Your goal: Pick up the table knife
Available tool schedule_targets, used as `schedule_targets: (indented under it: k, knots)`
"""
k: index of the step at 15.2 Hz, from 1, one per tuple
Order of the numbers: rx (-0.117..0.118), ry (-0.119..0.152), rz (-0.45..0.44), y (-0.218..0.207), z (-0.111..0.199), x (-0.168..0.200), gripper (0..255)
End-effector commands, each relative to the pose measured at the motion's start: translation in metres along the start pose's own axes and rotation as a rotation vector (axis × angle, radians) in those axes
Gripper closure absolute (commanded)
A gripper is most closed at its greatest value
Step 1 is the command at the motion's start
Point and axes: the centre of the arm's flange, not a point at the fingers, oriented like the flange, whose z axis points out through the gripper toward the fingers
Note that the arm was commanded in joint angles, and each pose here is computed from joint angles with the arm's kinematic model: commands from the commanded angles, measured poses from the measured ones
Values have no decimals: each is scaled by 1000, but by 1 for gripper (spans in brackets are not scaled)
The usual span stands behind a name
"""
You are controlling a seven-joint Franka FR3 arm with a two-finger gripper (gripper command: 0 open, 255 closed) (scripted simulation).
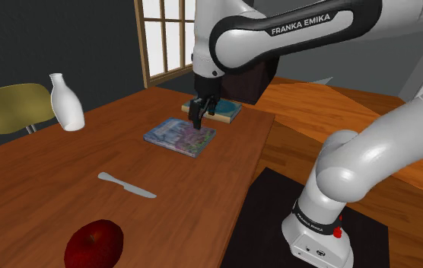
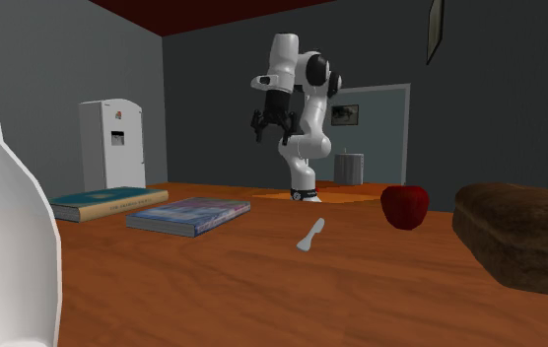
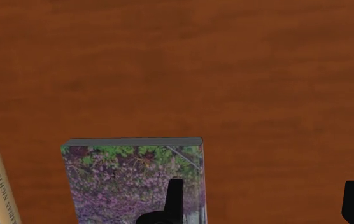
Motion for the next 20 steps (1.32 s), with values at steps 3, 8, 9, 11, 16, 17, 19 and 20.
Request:
schedule_targets:
  k: [3,8,9,11,16,17,19,20]
  knots:
    - [1,20,3,-38,28,24,0]
    - [1,43,4,-84,61,55,0]
    - [1,47,5,-93,67,61,0]
    - [1,57,6,-111,80,74,0]
    - [1,79,7,-157,112,107,0]
    - [1,84,8,-166,118,113,0]
    - [1,93,9,-184,131,127,0]
    - [1,97,9,-193,137,133,0]
